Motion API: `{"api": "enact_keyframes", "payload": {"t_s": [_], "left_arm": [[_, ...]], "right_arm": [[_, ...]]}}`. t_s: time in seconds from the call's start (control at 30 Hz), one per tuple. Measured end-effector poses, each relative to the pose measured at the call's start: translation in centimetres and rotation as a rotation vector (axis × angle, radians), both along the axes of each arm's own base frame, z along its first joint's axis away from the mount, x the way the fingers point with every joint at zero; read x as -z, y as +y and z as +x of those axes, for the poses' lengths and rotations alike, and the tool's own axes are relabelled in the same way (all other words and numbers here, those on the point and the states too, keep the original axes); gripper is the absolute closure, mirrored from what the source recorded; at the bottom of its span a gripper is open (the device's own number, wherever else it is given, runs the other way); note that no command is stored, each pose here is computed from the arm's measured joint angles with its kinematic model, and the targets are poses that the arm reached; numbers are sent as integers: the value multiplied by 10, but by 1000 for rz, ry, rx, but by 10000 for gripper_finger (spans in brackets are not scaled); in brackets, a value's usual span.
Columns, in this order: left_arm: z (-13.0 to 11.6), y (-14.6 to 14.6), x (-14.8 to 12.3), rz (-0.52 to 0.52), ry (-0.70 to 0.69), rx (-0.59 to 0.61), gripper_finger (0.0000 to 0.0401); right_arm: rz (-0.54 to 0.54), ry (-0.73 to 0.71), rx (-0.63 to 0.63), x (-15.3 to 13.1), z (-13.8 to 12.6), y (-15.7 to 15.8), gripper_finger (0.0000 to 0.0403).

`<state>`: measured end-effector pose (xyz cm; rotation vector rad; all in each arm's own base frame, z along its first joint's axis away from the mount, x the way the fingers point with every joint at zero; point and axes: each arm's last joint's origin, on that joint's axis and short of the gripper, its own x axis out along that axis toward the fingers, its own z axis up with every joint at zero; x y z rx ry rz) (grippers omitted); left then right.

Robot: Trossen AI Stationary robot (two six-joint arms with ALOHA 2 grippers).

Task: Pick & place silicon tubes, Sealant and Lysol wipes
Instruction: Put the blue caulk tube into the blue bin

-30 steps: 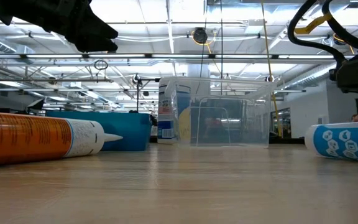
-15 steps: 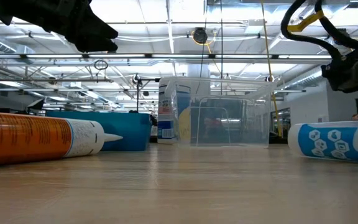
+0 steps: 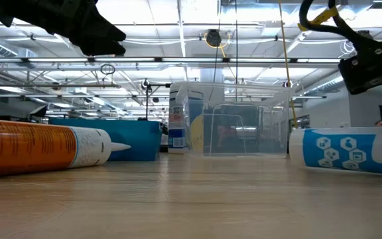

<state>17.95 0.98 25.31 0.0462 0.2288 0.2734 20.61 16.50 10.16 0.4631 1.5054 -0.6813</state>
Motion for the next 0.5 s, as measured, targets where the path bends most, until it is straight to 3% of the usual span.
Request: {"api": "enact_keyframes", "payload": {"t_s": [0.3,0.4,0.5], "left_arm": [[0,0,0,0,0,0,36],[0,0,0,0,0,0,36],[0,0,0,0,0,0,36]], "right_arm": [[-16,1,-245,0,1,0,195],[-19,-1,-212,0,3,-3,195],[-15,0,-74,0,5,-6,195]]}}
